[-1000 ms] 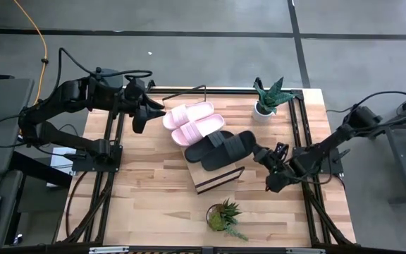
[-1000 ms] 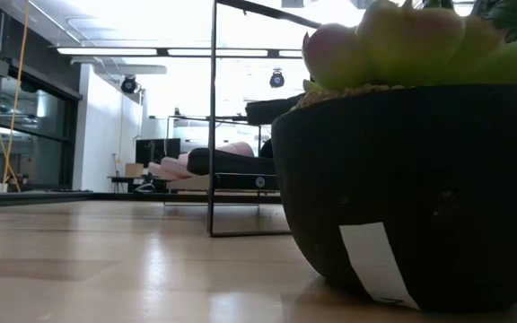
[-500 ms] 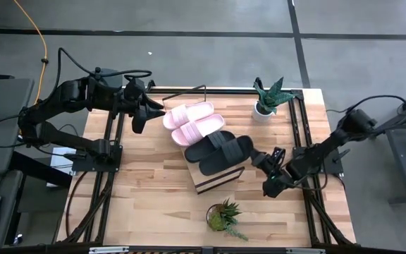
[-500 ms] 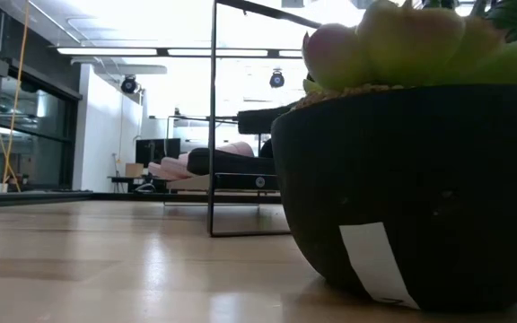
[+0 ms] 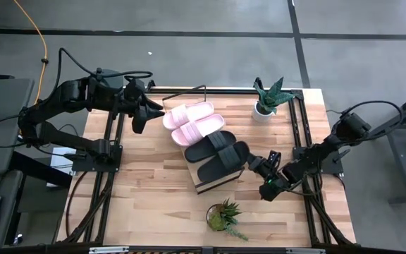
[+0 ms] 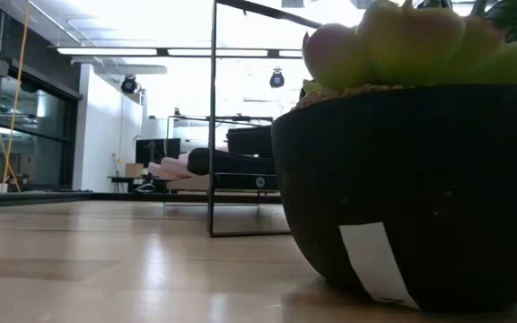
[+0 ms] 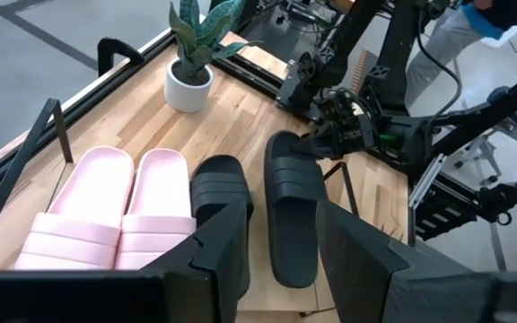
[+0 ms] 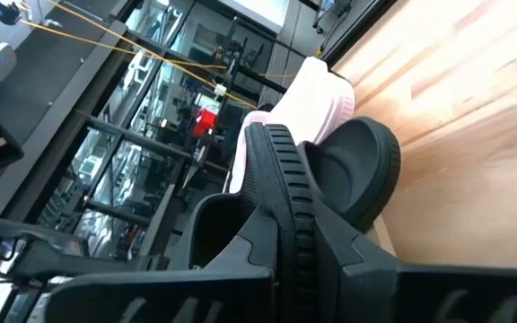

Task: Pick and place slides into the shelf
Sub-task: Put the black slides on the shelf

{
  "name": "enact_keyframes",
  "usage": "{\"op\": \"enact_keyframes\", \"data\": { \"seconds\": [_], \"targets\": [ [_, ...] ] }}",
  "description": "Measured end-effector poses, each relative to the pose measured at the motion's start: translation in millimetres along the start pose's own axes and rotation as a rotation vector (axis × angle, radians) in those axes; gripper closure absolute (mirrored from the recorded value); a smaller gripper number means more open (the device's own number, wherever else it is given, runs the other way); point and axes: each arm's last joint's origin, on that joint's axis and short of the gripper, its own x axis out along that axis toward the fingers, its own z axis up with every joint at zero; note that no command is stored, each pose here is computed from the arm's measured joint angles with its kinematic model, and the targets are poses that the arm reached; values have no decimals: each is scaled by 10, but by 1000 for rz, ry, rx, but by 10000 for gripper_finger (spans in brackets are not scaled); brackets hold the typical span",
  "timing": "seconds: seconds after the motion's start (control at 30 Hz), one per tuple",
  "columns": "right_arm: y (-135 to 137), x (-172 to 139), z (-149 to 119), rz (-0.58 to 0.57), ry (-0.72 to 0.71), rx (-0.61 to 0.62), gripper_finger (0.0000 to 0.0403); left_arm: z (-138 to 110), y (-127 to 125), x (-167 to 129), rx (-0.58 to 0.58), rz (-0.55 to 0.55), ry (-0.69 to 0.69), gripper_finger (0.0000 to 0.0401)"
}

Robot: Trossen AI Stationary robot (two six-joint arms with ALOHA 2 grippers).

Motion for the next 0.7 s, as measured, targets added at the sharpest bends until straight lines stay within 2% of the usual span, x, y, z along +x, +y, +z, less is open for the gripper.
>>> {"op": "enact_keyframes", "data": {
  "seconds": [0.7],
  "targets": [
    [-4, -5, -12, -7, 27, -26, 391, -1, 4, 0, -5, 12, -3, 274]
  ]
}}
